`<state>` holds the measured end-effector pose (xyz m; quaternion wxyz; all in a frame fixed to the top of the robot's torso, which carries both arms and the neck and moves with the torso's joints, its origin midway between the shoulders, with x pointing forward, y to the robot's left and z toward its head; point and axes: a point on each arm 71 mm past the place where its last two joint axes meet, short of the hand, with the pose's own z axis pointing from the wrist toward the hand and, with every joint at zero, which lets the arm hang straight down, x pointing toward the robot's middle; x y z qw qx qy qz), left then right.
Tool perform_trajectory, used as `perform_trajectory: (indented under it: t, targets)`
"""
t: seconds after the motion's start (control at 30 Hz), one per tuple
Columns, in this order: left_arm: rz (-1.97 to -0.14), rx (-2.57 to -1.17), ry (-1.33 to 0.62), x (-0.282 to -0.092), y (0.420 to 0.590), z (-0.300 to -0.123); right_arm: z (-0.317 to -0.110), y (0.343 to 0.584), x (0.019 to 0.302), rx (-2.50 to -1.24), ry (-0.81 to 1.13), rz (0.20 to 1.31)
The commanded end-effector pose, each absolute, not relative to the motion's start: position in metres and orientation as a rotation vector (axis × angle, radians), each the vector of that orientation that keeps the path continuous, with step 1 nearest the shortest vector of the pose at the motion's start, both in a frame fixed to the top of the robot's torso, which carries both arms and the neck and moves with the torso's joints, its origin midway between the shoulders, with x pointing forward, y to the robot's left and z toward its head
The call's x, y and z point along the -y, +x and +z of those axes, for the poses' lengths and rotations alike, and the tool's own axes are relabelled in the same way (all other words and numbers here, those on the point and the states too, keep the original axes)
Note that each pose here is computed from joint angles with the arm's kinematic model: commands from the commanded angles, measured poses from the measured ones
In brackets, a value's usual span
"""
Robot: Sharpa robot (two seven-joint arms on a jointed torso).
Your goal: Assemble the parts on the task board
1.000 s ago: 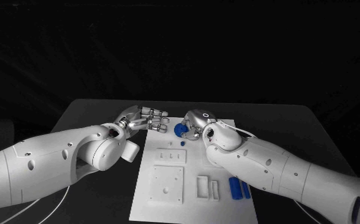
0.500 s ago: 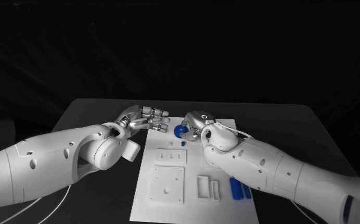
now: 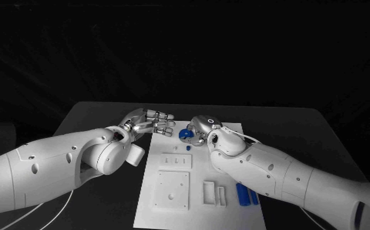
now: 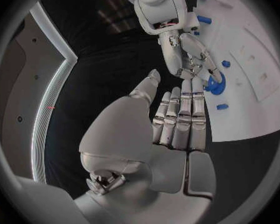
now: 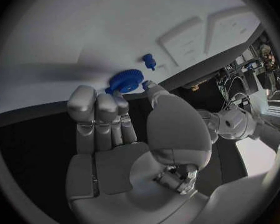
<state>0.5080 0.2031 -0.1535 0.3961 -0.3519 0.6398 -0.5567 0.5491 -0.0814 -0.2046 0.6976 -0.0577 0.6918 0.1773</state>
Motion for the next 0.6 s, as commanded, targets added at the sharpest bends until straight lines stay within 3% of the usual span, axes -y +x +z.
perform_trajectory:
  t: [0.03, 0.33, 0.6]
  targets:
    - [-1.426, -1.622, -0.880, -0.202, 0.508, -0.152, -0.204, 0.545, 0.083, -1.526, -0.112, 0.434]
    - [-1.413, -1.612, -0.887, -0.208, 0.508, -0.152, -0.180, 0.538, 0.104, -1.399, -0.032, 0.512]
    - [-1.397, -1.598, -0.894, -0.215, 0.511, -0.152, -0.150, 0.537, 0.143, -1.345, 0.013, 0.561]
